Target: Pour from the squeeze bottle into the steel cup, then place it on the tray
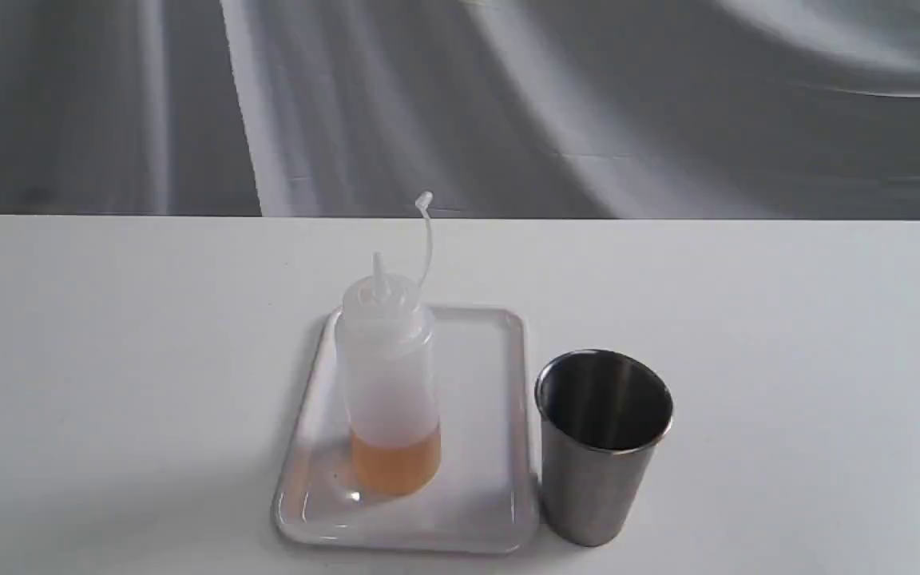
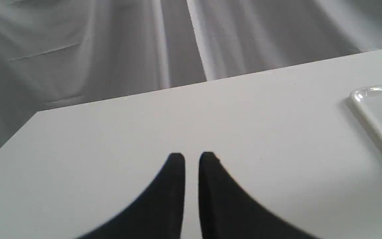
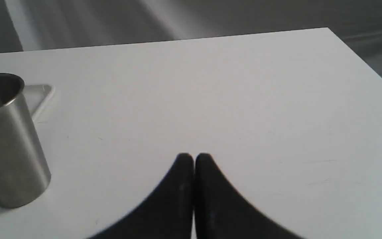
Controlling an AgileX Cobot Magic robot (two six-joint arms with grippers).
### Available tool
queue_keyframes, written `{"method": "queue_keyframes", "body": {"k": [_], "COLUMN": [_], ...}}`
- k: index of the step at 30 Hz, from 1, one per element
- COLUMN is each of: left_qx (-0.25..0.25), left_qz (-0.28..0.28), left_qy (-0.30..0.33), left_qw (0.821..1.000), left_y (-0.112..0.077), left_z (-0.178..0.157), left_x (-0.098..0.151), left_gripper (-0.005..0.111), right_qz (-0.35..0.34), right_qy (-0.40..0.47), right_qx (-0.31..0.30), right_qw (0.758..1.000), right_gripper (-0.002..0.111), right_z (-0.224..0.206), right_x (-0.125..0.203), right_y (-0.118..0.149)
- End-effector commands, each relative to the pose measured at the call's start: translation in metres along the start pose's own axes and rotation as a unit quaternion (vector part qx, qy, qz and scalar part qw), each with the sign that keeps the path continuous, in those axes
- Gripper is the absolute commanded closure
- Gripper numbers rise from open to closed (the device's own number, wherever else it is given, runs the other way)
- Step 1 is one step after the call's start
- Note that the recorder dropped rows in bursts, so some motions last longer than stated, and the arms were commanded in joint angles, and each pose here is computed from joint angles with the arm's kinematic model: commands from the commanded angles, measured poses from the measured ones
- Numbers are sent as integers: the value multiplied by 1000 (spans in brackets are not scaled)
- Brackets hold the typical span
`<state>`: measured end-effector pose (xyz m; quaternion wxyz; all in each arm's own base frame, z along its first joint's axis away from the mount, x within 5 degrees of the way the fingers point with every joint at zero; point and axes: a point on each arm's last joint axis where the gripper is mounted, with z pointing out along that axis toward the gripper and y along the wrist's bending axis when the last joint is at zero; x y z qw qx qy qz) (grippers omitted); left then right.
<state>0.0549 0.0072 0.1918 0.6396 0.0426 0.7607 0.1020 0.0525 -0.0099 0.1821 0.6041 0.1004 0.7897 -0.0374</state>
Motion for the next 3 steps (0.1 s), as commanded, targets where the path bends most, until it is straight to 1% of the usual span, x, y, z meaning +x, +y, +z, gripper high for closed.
{"method": "queue_keyframes", "body": {"k": [1,3], "left_qx": [0,0], "left_qz": [-4,-4], "left_qy": [-7,-7], "left_qw": [1000,1000], "left_y": [0,0], "left_z": [0,0], "left_x": [0,0], "left_gripper": [98,98], "right_qz": [-4,-4], "right_qy": [-3,-3], "right_qx": [5,5], "right_qw": [1000,1000], "right_gripper": [108,108], "right_z": [0,0], "right_x": [1,1], "right_y": [-1,-1]}}
